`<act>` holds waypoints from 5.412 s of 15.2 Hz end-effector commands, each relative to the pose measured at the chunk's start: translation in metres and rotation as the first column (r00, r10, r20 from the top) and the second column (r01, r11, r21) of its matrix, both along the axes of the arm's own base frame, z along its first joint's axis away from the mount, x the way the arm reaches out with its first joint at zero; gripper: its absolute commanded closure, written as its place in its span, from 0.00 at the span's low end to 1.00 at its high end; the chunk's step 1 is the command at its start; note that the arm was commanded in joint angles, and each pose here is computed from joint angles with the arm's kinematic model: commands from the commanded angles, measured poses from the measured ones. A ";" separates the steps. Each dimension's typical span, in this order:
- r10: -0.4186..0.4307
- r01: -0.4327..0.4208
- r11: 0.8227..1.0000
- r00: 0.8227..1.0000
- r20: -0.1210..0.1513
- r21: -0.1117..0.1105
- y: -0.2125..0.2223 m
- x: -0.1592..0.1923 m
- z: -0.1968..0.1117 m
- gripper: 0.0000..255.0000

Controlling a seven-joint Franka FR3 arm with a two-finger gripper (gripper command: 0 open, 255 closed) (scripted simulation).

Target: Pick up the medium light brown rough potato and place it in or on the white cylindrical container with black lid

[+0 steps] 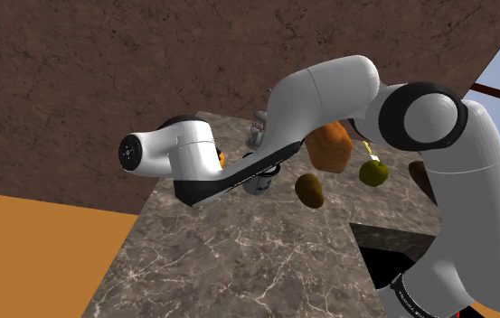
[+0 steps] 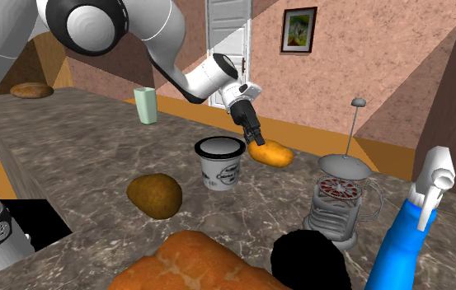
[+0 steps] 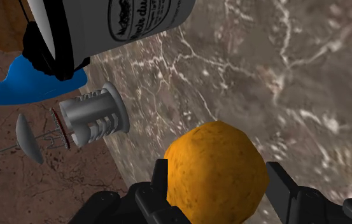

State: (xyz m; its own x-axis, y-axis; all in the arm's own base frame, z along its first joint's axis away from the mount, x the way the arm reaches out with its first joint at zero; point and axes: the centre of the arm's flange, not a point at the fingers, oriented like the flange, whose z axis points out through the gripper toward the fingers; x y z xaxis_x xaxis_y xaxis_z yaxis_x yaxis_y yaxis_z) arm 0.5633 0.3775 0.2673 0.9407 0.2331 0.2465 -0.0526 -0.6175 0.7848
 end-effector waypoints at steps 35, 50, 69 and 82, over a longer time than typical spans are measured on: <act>0.000 0.000 1.000 1.000 0.000 0.000 -0.007 -0.011 0.172 1.00; 0.000 0.000 1.000 1.000 0.000 0.000 -0.089 -0.141 0.164 1.00; 0.000 0.000 1.000 1.000 0.000 0.000 -0.089 -0.141 0.101 1.00; 0.000 0.000 1.000 1.000 0.000 0.000 -0.051 -0.157 0.130 0.00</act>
